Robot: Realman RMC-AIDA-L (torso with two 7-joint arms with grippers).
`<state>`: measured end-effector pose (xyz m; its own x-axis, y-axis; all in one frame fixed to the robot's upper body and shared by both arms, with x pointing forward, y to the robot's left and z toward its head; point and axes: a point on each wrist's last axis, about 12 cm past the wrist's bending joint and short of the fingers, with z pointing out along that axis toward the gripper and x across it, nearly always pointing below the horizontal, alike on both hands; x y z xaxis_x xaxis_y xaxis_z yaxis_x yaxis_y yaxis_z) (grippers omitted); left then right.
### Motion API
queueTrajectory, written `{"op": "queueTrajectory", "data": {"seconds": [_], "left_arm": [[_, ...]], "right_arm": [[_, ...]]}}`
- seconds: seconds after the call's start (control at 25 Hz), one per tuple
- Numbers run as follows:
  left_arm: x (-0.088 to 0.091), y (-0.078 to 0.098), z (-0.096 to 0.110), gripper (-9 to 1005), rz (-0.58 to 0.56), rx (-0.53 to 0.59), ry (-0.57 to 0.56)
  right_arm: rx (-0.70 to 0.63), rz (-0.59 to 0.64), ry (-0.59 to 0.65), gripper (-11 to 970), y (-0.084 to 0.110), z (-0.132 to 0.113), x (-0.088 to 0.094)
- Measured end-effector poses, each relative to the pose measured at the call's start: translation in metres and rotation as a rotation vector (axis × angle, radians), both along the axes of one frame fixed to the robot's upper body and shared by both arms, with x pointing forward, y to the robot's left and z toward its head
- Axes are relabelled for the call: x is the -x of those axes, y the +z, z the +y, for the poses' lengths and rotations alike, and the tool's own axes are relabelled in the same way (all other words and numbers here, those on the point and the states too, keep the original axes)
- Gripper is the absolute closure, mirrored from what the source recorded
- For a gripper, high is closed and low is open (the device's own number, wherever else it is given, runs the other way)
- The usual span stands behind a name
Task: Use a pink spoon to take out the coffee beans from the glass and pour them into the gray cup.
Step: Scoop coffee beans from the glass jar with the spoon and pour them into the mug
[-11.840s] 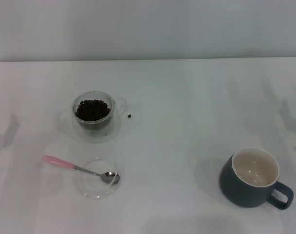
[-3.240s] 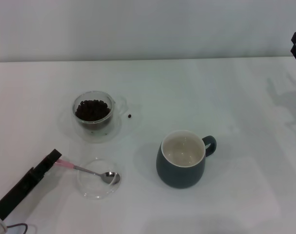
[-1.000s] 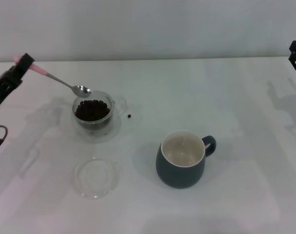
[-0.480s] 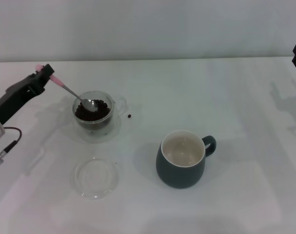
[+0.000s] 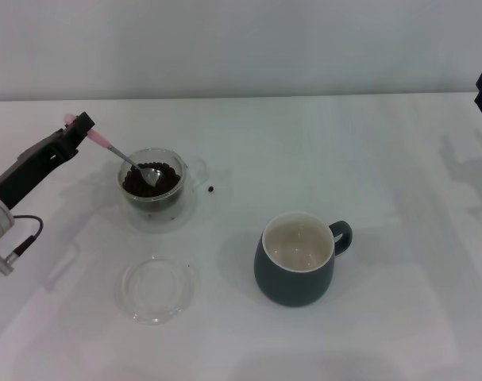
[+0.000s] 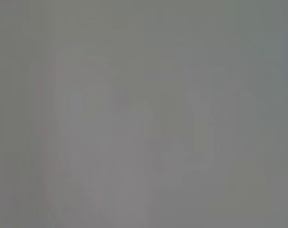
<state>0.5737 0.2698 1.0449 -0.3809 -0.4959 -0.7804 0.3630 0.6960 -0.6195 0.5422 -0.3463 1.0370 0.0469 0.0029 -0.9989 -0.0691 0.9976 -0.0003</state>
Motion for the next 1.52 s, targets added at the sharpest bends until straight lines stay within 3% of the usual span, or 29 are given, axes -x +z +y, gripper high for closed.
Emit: {"op": "queueTrajectory", "data": {"seconds": [0.32, 0.84, 1.52], "left_arm": [[-0.0039, -0.006, 0.002, 860, 0.121, 0.081, 0.049], [-0.0079, -0.0041, -0.0007, 860, 0.218, 0.225, 0.057], [-0.0052, -0.0051, -0.001, 860, 0.265, 0.288, 0.048]], "right_arm": [[-0.002, 0.009, -0.003, 308, -0.0024, 0.0005, 0.0022], [-0.004, 0.04, -0.023, 308, -0.0059, -0.0019, 0.0018], [0.0, 0.04, -0.031, 308, -0.0055, -0.0044, 0.0018]]}}
